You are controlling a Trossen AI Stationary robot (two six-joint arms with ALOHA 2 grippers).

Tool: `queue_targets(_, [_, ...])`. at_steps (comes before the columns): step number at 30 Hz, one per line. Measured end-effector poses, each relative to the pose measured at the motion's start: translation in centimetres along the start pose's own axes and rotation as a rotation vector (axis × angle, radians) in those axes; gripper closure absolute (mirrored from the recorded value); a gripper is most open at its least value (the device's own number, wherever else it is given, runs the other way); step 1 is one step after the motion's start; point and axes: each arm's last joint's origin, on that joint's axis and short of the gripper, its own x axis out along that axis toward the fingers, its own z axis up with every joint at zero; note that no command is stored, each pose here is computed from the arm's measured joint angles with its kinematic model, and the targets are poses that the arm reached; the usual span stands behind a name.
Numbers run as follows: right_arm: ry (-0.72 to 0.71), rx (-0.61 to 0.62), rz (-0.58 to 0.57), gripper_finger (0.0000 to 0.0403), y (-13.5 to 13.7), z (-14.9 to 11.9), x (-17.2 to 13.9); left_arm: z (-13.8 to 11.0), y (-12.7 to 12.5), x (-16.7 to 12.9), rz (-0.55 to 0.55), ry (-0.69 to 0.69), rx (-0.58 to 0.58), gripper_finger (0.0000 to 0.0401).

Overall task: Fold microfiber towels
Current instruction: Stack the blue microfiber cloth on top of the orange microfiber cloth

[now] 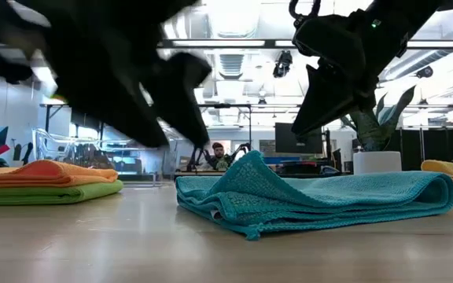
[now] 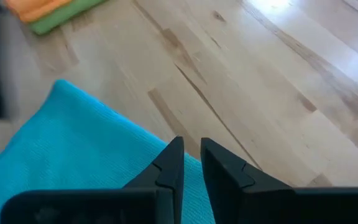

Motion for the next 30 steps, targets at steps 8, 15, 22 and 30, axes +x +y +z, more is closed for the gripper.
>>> queue_targets(8, [-0.013,0.021,0.017,0.0331,0.2,0.1,-0.1,-1.0,0.3,3.6,0.003,0.079,0.072,0.0165])
queue_targets(15, [-0.021,0.001,0.02,0.0326,0.2,0.3,-0.1,-1.1,1.0,5.3,0.11,0.065,0.093,0.0212])
queue_targets(22, [-0.046,-0.017,0.042,0.0325,0.8,1.3,-0.5,-3.5,1.7,8.4,0.009,0.135,0.159,0.0281])
queue_targets(30, [-0.062,-0.042,0.056,0.0329,1.8,3.2,-1.6,-3.4,2.0,8.8,-0.006,0.148,0.178,0.0392])
